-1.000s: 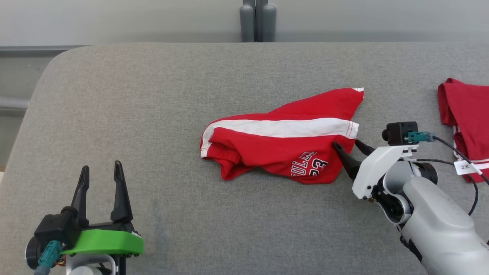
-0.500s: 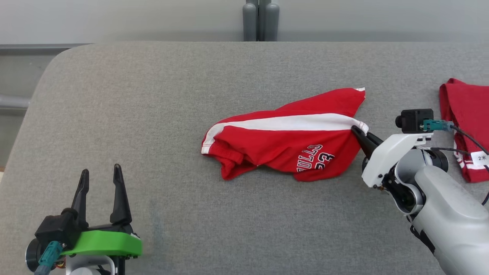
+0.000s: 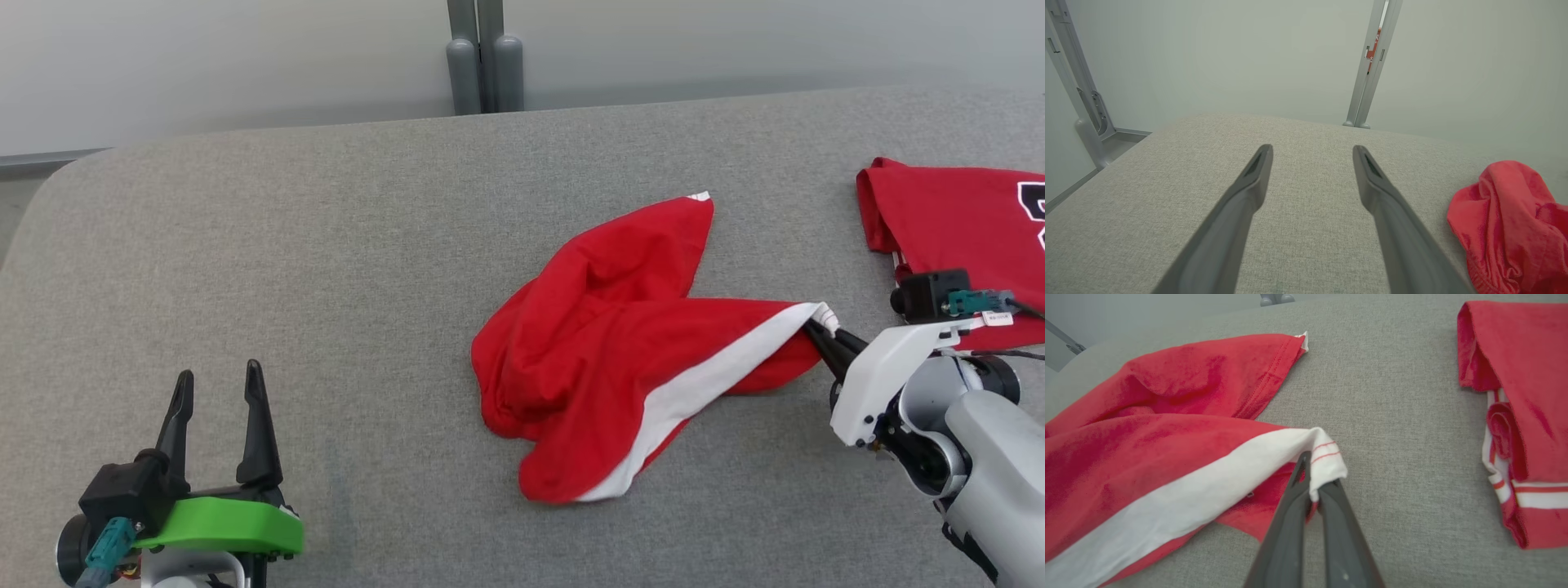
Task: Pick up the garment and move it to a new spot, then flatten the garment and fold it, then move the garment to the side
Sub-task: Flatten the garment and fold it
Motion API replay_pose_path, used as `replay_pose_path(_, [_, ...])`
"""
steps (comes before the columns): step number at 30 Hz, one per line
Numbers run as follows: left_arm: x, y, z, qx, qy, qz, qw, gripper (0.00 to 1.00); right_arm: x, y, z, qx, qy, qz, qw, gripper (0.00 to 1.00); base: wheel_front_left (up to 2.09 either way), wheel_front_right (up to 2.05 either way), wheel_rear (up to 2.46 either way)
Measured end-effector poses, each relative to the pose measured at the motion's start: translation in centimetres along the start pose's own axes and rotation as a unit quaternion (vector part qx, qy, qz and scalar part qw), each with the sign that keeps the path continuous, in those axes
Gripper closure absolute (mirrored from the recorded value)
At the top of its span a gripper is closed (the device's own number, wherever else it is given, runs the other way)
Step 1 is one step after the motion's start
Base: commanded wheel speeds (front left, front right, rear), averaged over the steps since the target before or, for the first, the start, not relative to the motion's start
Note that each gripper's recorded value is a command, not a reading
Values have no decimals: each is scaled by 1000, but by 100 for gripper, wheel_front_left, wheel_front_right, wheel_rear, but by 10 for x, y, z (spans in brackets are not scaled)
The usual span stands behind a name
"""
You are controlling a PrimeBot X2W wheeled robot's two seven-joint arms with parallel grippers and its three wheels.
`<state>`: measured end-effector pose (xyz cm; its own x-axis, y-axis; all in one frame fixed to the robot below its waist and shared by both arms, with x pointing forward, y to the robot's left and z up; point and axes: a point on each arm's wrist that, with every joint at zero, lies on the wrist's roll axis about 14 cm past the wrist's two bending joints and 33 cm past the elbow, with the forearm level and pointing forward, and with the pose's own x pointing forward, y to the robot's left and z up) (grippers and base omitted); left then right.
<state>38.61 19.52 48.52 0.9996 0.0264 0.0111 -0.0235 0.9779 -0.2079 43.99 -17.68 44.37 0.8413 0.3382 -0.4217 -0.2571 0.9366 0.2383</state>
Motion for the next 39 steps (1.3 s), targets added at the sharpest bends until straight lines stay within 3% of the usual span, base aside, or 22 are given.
replay_pose_path(1, [0, -1, 0, 0, 1, -1, 1000, 0, 0, 2, -4, 5, 3, 2, 1000, 56, 0, 0, 0])
replay_pose_path(2, [0, -1, 0, 0, 1, -2, 1000, 0, -1, 4, -7, 7, 6, 3, 1000, 35, 0, 0, 0])
replay_pose_path(3, [0, -2, 0, -1, 1, -2, 1000, 0, -1, 3, -11, 9, 12, 1, 1000, 0, 0, 0, 0])
replay_pose_path(10, [-2, 2, 5, 0, -5, 2, 1000, 0, -6, -5, -30, 13, 47, -17, 999, 0, 0, 0, 0])
replay_pose_path(16, [-8, 10, 10, 3, -12, 12, 1000, 0, -16, -25, -14, 1, 14, -44, 999, 0, 0, 0, 0])
replay_pose_path(21, [-12, 9, 13, 4, -15, 13, 1000, 0, -26, -28, 28, -9, -80, -49, 996, 0, 0, 0, 0])
replay_pose_path(28, [-16, 8, 16, 4, -17, 12, 1000, 0, -44, -4, 76, -28, -219, -27, 975, 0, 0, 0, 0])
replay_pose_path(32, [-15, 4, 18, 3, -20, 7, 1000, 0, -50, 15, 83, -19, -265, -12, 964, 0, 0, 0, 0])
replay_pose_path(39, [-14, 1, 15, -1, -15, 3, 1000, 0, -52, 34, 72, 0, -287, -5, 958, 0, 0, 0, 0])
